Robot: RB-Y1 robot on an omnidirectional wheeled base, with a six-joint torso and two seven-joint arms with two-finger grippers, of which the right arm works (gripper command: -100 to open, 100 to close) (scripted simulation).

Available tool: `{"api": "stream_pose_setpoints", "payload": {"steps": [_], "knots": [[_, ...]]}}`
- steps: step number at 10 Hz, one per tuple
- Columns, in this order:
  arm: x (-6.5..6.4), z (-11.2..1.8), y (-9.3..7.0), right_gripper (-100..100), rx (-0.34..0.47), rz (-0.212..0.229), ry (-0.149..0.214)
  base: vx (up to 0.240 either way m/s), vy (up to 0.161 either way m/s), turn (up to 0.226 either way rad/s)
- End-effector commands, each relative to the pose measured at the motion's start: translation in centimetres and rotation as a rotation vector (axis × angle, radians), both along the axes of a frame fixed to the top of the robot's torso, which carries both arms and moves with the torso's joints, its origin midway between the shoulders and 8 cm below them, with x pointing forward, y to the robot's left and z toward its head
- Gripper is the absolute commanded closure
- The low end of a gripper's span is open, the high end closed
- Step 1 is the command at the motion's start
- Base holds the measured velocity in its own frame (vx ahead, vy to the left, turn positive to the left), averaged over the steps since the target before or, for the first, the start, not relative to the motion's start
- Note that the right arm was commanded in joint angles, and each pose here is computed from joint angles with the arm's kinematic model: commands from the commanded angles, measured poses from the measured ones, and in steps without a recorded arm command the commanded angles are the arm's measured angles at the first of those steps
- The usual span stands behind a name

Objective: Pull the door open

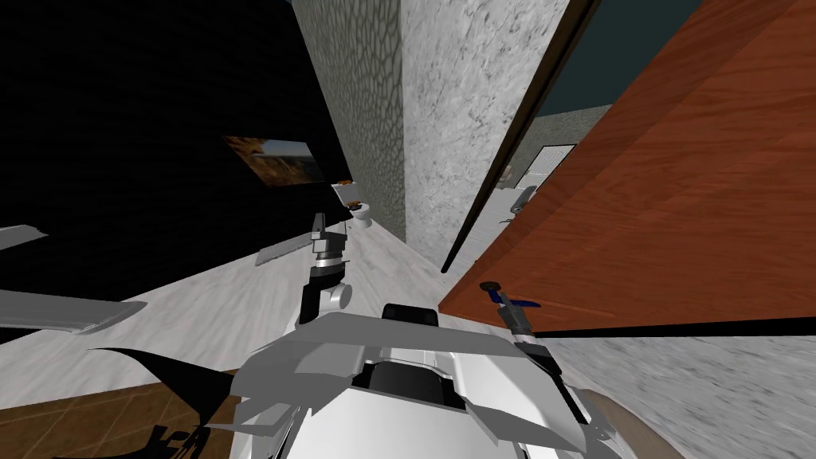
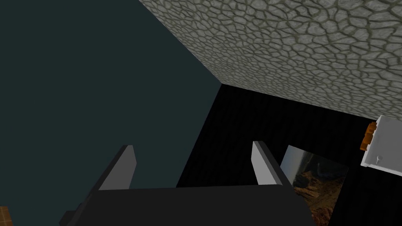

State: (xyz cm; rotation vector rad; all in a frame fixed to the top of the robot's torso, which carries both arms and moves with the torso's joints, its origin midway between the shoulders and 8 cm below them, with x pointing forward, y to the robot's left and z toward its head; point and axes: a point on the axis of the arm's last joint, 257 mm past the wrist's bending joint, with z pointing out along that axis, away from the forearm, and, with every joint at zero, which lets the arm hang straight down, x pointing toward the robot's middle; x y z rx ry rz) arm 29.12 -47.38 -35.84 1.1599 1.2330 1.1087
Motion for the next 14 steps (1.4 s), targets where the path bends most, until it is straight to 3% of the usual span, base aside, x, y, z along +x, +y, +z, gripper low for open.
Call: {"api": "stream_pose_setpoints", "payload": {"steps": [1,14], "knots": [[-0.6,0.3,-0.3,100,-0.005,0.008,-0.005,-0.199,-0.018,0.116],[-3.5,0.4,-0.5,100,-0.005,0.062,-0.006,-0.189,-0.051,0.135]]}}
